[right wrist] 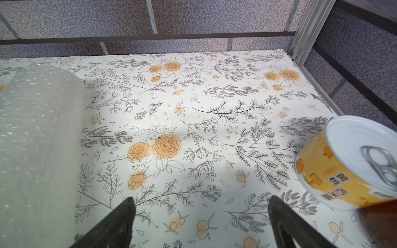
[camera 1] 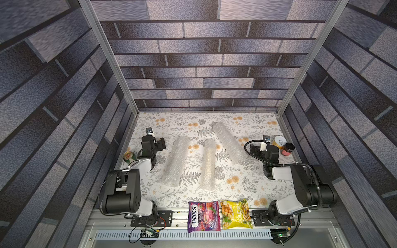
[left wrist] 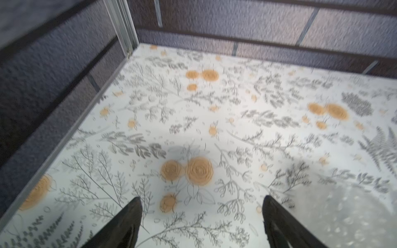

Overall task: Unwrap the vase from the bubble wrap
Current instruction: Unwrap the bubble wrap at the center of the board.

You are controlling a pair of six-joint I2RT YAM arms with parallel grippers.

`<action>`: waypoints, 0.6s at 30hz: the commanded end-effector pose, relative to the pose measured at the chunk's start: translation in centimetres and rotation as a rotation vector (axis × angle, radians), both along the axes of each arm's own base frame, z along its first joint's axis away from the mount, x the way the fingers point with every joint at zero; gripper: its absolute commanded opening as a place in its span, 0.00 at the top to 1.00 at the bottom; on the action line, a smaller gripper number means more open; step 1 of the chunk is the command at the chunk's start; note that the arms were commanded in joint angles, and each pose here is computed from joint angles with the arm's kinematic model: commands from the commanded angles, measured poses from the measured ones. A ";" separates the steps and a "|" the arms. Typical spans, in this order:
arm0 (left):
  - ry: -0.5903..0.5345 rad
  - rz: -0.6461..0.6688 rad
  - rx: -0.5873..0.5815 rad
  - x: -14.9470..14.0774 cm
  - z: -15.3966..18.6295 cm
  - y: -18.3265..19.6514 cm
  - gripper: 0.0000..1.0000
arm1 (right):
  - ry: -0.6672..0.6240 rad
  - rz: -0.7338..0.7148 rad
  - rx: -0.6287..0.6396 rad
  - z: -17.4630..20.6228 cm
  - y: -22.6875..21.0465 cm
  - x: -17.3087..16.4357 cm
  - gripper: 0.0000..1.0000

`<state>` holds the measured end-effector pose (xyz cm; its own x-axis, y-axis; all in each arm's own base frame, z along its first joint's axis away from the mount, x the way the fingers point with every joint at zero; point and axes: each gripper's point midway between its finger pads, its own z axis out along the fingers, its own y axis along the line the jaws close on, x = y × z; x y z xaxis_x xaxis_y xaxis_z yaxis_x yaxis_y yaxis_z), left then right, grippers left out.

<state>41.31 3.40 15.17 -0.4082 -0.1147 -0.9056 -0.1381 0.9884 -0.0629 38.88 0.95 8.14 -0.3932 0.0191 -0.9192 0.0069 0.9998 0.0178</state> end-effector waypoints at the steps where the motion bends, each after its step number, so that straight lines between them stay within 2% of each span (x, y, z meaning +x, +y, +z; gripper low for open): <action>1: 0.019 0.031 -0.042 -1.8 4.5 -1.0 0.13 | -0.010 -0.010 0.002 1.5 -0.2 0.6 0.07; 5: 0.059 -0.046 -0.025 -3.9 7.5 -5.8 0.14 | 0.079 0.027 0.007 4.2 0.4 1.0 0.16; 8: 0.093 -0.109 -0.002 -5.6 8.4 -9.8 0.14 | 0.096 0.051 0.068 7.3 1.3 0.3 0.17; 13: 0.135 -0.216 -0.072 -7.2 8.3 -15.2 0.16 | 0.190 0.170 0.257 10.8 4.5 -2.4 0.24; 18: 0.260 -0.303 -0.063 -8.6 6.6 -20.0 0.16 | 0.305 0.251 0.390 12.0 7.4 -6.4 0.24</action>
